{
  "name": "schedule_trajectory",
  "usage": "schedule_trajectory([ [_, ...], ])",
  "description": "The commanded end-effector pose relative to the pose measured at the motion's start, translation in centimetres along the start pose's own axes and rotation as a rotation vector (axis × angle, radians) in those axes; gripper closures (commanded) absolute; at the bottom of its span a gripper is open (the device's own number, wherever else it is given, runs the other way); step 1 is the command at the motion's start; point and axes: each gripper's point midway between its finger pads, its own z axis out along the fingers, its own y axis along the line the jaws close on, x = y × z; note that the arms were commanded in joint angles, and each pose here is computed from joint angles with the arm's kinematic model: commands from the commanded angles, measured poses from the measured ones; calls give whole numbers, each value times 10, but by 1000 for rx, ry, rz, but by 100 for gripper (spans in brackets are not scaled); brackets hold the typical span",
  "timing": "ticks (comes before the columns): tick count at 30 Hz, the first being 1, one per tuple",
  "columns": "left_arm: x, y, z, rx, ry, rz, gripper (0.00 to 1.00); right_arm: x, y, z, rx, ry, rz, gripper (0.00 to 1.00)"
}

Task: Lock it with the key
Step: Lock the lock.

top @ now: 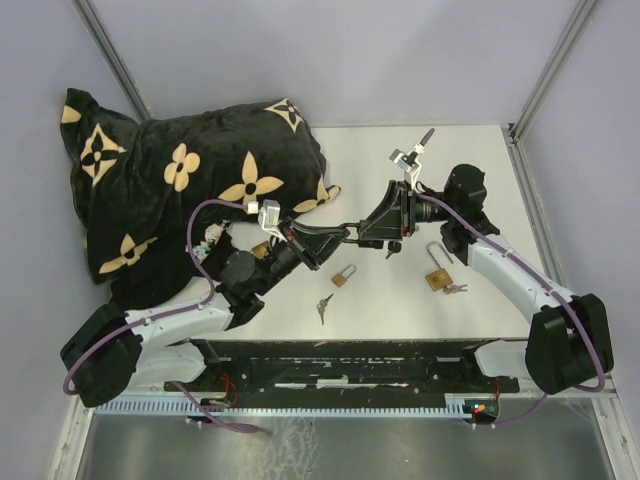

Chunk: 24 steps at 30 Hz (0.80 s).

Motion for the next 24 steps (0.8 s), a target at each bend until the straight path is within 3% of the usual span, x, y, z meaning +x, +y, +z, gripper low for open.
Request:
schedule_trajectory([
  [1,54,-92,-19,324,197,-160,97,-16,27,21,-58,-33,-53,98],
  [11,79,-111,-16,394,215,-254,97,-18,25,18,-42,-47,-54,98],
  [24,117,-85,-20,245,300,-273,97,-23,23,12,-17,-69,-66,98],
])
